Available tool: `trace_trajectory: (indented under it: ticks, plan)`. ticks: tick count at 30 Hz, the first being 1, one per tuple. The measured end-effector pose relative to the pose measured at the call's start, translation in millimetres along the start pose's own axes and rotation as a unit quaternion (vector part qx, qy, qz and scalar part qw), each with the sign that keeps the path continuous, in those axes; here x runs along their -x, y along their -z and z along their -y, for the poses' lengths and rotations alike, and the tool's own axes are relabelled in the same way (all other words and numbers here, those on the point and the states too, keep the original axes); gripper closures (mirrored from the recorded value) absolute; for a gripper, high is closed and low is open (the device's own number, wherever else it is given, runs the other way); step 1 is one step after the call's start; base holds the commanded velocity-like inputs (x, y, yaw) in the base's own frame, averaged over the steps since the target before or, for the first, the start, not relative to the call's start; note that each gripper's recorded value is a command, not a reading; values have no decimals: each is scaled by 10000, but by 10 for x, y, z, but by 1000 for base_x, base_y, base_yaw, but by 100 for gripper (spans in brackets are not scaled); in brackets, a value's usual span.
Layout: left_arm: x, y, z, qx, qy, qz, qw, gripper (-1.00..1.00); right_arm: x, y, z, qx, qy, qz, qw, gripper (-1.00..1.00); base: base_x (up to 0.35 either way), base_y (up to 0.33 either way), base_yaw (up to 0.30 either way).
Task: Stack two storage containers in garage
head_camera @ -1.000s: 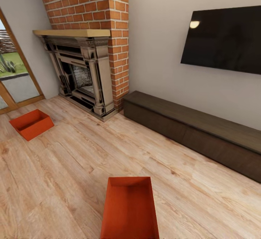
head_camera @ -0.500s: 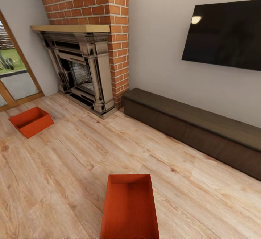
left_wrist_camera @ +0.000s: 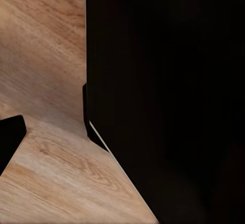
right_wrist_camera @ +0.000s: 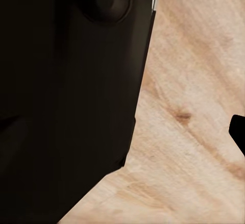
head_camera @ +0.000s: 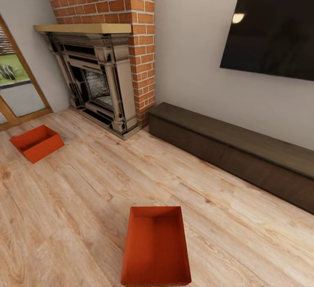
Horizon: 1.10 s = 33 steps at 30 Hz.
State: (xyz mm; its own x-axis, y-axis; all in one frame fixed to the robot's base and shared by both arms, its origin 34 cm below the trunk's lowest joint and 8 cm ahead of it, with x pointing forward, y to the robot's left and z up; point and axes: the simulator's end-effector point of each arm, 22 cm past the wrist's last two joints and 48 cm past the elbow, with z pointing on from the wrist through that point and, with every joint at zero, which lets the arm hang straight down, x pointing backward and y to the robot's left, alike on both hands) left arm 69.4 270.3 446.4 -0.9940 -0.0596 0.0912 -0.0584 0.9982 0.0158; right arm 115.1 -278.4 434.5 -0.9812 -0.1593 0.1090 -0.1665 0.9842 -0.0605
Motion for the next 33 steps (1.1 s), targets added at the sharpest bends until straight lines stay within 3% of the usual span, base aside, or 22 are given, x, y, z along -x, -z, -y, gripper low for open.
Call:
trace_trajectory:
  ticks: [33]
  plan:
    - [-203,24,-13,9,-30,-266,9996,-100,-208,-2,-25,37,19,-265,9996,-100,0,0,0]
